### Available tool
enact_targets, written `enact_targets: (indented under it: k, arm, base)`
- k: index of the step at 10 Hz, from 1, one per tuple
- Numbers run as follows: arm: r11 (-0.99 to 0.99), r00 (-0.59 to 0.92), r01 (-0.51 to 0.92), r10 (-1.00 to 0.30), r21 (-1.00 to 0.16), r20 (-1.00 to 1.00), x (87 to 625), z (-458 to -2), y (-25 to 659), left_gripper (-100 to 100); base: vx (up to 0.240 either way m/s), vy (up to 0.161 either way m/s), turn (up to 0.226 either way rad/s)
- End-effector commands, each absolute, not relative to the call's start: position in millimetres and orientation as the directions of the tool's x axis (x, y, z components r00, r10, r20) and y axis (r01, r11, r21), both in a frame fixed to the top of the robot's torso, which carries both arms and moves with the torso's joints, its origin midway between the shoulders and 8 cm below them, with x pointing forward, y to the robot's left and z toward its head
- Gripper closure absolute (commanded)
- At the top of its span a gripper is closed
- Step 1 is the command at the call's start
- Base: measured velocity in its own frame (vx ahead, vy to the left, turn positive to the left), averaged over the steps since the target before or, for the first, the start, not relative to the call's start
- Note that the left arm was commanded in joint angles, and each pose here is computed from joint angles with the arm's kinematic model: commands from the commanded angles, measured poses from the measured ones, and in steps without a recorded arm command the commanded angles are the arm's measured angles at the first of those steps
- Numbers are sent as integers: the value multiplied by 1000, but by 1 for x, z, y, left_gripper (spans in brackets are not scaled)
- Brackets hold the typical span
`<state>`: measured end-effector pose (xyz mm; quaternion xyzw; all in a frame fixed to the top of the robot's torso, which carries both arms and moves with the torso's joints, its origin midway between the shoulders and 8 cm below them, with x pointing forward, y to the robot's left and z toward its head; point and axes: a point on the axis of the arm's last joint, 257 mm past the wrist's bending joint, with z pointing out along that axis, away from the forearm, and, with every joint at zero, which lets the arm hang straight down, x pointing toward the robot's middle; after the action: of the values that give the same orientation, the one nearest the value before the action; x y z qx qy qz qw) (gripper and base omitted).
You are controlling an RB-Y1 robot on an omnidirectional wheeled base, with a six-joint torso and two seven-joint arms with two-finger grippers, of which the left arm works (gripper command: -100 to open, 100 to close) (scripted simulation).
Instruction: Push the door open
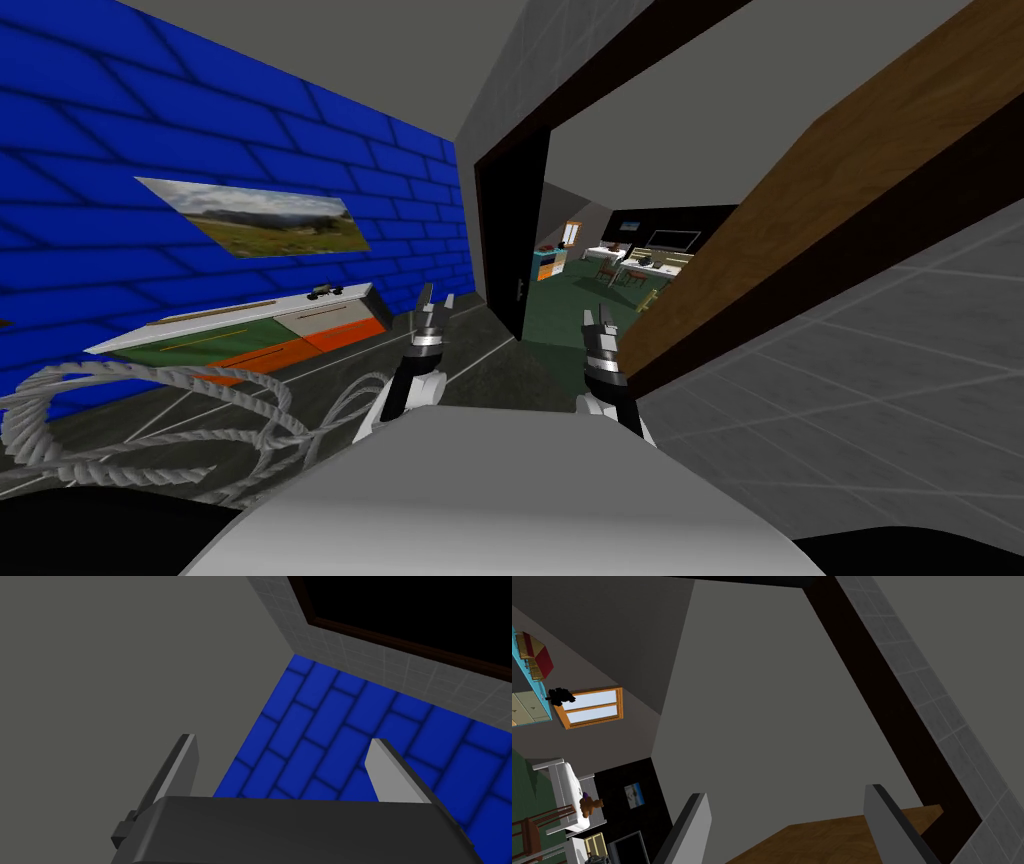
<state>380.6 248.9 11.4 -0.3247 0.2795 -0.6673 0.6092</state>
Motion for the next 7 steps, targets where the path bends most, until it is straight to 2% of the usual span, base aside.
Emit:
enact_targets:
  k: [1, 5, 7]
  arm:
    - [-139, -72, 618, -990, -773, 121, 385, 1, 246, -100]
    - [-225, -124, 584, -974, -780, 189, 396, -20, 242, -100]
    - [-295, -162, 553, -955, -779, 247, 405, -38, 239, -100]
  base:
    - [101, 47, -127]
    - [75, 44, -129]
    - [126, 70, -207]
